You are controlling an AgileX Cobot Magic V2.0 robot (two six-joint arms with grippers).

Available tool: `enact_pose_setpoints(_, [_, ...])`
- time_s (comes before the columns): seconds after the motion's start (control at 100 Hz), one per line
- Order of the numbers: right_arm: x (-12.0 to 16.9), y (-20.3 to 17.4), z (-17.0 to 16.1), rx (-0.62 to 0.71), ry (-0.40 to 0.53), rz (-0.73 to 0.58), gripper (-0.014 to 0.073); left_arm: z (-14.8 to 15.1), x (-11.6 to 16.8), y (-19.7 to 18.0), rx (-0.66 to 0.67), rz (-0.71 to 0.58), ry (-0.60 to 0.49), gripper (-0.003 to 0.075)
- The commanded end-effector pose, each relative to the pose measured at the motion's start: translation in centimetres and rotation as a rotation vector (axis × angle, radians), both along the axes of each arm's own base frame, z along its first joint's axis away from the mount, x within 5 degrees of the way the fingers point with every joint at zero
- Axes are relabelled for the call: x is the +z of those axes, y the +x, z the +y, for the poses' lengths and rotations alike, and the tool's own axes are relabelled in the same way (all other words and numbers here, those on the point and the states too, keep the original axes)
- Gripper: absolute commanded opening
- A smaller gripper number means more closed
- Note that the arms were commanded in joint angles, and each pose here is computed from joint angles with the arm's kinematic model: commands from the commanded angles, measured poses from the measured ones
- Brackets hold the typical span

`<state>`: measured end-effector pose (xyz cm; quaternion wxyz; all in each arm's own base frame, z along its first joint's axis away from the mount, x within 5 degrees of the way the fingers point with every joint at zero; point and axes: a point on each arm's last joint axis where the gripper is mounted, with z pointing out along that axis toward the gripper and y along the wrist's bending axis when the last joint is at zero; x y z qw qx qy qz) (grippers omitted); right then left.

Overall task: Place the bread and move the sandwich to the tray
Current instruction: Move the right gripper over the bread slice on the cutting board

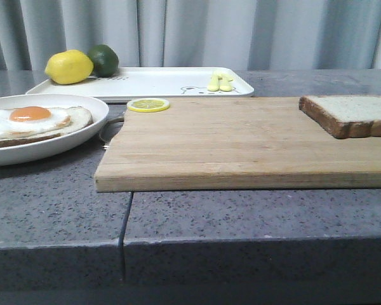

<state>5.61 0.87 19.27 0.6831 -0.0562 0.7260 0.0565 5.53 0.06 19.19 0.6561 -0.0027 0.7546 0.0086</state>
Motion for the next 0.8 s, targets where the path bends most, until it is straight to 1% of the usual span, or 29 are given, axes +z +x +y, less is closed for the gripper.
enact_pose_setpoints(0.0, [0.84, -0.03, 0.03, 0.002, 0.014, -0.093, -0.0117, -0.01, 0.42, -0.11, -0.003, -0.100, -0.008, -0.0019])
enact_pose_setpoints(0.68, [0.85, -0.03, 0.03, 0.002, 0.014, -0.094, -0.0117, -0.01, 0.47, -0.11, -0.003, -0.105, -0.010, -0.0019])
enact_pose_setpoints(0.79, [1.05, -0.05, 0.04, 0.004, 0.018, -0.116, -0.0117, -0.05, 0.81, -0.12, -0.003, -0.136, -0.053, -0.0019])
